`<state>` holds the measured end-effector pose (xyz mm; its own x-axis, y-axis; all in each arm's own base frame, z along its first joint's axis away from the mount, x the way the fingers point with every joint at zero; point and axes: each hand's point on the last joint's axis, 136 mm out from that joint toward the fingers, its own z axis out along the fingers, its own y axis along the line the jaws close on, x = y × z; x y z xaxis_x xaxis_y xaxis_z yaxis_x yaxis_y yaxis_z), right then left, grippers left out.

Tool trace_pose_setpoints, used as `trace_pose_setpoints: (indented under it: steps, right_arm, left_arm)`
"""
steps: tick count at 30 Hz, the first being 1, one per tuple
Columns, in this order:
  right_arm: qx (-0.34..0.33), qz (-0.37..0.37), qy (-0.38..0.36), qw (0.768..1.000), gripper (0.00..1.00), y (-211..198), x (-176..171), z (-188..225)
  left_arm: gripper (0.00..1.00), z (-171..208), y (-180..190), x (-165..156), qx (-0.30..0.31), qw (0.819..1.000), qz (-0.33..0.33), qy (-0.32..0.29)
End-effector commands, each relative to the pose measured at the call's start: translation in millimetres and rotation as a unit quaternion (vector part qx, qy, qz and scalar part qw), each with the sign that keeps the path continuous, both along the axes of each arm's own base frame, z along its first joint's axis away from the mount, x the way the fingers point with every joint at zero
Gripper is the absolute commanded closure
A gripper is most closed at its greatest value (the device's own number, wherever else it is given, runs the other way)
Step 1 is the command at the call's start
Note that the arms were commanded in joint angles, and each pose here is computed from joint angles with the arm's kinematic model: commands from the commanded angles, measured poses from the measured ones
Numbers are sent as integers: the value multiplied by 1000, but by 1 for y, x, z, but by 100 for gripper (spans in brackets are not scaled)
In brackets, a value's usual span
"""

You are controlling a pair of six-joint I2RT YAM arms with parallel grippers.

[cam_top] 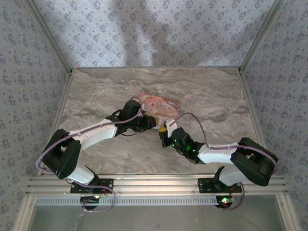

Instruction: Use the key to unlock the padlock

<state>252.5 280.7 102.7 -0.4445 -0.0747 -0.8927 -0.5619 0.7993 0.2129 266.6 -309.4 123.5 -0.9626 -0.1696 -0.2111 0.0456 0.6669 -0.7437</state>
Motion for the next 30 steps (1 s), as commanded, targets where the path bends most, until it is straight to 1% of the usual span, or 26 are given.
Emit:
trace_pose_setpoints:
  steps: [1, 8, 30]
  right_arm:
    - [21, 1, -19, 1000, 100, 4, 6, 18]
    - [28, 0, -28, 999, 100, 5, 12, 26]
    - [34, 12, -15, 999, 100, 3, 2, 21]
  left_arm:
    - [72, 18, -13, 0, -27, 1000, -12, -2]
    - [72, 18, -13, -2, -27, 1000, -15, 0]
    - [72, 15, -12, -1, -23, 1000, -10, 1]
